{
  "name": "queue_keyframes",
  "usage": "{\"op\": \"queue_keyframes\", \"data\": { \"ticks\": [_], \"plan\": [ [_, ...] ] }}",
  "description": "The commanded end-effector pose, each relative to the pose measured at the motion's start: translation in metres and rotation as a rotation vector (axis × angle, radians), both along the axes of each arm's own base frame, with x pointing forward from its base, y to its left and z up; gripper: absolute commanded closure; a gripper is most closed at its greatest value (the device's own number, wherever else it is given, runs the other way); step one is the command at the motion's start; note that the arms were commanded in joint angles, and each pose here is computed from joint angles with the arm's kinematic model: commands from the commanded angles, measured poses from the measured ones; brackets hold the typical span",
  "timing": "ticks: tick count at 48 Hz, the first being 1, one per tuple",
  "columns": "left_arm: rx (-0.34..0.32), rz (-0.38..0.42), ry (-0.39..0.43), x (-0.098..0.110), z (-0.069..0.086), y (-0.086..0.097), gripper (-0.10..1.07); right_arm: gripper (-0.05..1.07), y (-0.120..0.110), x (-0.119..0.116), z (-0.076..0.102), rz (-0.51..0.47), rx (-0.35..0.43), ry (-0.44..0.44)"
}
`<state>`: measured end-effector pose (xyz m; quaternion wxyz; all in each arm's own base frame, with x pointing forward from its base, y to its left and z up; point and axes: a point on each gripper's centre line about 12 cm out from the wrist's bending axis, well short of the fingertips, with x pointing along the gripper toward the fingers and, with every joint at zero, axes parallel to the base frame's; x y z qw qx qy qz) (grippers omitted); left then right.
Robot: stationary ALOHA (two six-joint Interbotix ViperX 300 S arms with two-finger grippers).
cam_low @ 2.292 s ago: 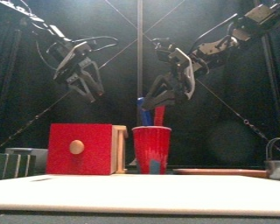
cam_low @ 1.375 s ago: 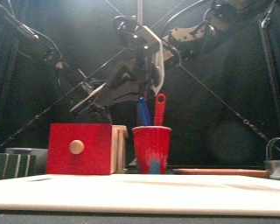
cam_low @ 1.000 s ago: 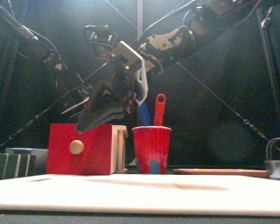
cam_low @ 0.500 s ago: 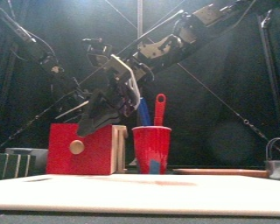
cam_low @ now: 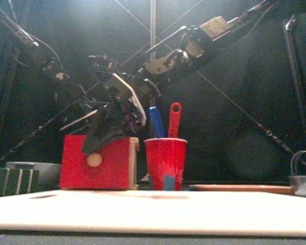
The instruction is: Close drawer
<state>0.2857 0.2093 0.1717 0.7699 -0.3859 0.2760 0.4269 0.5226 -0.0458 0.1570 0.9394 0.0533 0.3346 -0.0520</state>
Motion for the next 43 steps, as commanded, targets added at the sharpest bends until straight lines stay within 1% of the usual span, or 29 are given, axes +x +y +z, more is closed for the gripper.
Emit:
{"op": "queue_keyframes", "data": {
  "ticks": [1, 16, 27, 34, 39, 43],
  "plan": [
    [-0.002, -0.008, 0.002, 0.002, 0.001, -0.003, 0.6, 0.98, -0.012, 0.007, 0.025, -0.015, -0.018, -0.057],
    [-0.002, -0.008, 0.0, 0.002, 0.001, -0.003, 0.6, 0.98, -0.038, 0.016, 0.02, -0.04, -0.047, -0.014],
    [0.0, -0.008, 0.0, 0.002, 0.002, -0.003, 0.6, 0.98, -0.055, 0.019, 0.024, -0.066, -0.057, -0.028],
    [0.001, -0.009, 0.0, 0.002, 0.002, -0.003, 0.6, 0.98, -0.057, 0.021, 0.03, -0.068, -0.062, -0.041],
    [0.014, -0.013, -0.014, 0.002, 0.007, -0.003, 0.6, 0.98, -0.055, 0.022, 0.033, -0.065, -0.063, -0.049],
    [0.036, -0.02, -0.028, 0.002, 0.012, -0.001, 0.6, 0.98, -0.052, 0.023, 0.04, -0.059, -0.066, -0.062]
  ]
}}
